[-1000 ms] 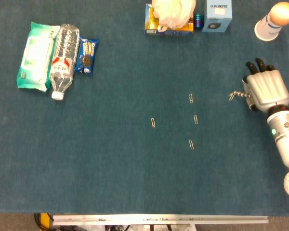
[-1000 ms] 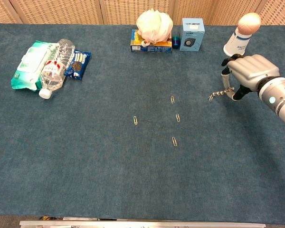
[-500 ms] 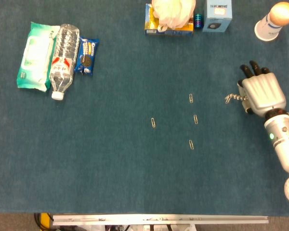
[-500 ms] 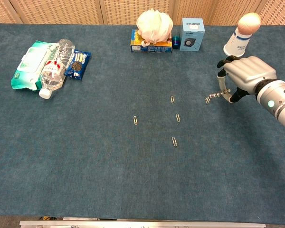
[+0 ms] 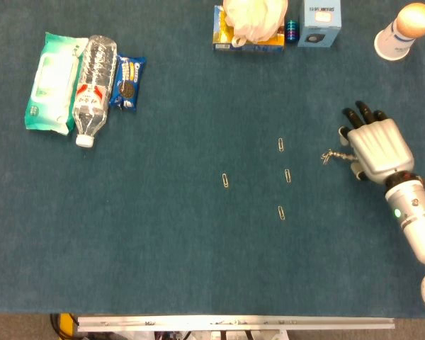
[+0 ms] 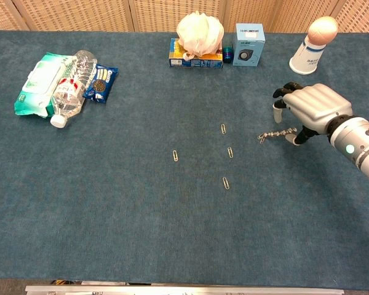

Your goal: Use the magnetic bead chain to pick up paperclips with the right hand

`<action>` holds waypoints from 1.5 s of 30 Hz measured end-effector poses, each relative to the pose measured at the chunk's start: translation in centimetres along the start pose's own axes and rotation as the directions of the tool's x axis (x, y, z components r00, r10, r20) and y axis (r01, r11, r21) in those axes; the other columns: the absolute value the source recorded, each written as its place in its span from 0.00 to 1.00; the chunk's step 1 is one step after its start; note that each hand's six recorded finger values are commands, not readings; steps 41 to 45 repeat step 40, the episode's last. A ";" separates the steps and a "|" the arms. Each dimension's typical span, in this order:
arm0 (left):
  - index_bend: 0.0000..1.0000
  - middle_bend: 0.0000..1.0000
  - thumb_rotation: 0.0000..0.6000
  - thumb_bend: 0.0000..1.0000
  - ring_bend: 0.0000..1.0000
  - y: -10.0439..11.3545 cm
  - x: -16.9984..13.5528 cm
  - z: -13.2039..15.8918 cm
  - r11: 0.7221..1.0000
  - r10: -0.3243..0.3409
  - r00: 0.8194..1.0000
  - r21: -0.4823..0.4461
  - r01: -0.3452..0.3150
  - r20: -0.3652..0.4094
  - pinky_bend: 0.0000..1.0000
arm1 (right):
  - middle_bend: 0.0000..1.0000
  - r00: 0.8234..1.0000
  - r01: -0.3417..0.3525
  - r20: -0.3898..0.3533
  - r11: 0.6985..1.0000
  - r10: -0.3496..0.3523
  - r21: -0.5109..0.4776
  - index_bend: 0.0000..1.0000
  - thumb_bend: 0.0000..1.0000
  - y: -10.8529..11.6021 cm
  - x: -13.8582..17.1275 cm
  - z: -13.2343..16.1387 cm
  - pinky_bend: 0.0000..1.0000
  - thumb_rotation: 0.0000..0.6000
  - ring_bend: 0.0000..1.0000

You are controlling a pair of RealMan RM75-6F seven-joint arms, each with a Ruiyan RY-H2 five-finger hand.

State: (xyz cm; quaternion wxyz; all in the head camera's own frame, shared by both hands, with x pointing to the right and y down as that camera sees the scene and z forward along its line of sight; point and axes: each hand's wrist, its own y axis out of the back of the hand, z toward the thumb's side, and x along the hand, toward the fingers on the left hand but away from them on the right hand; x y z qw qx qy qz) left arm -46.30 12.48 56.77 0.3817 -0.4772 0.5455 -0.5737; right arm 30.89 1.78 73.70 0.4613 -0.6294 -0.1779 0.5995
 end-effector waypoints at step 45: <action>0.61 0.45 1.00 0.00 0.45 -1.9 -0.1 1.4 0.997 -0.055 0.998 0.049 0.053 0.024 0.68 | 0.18 0.872 0.418 0.356 0.889 -0.335 -0.187 0.27 0.00 0.6 14.3 -15.0 0.22 1.00 0.05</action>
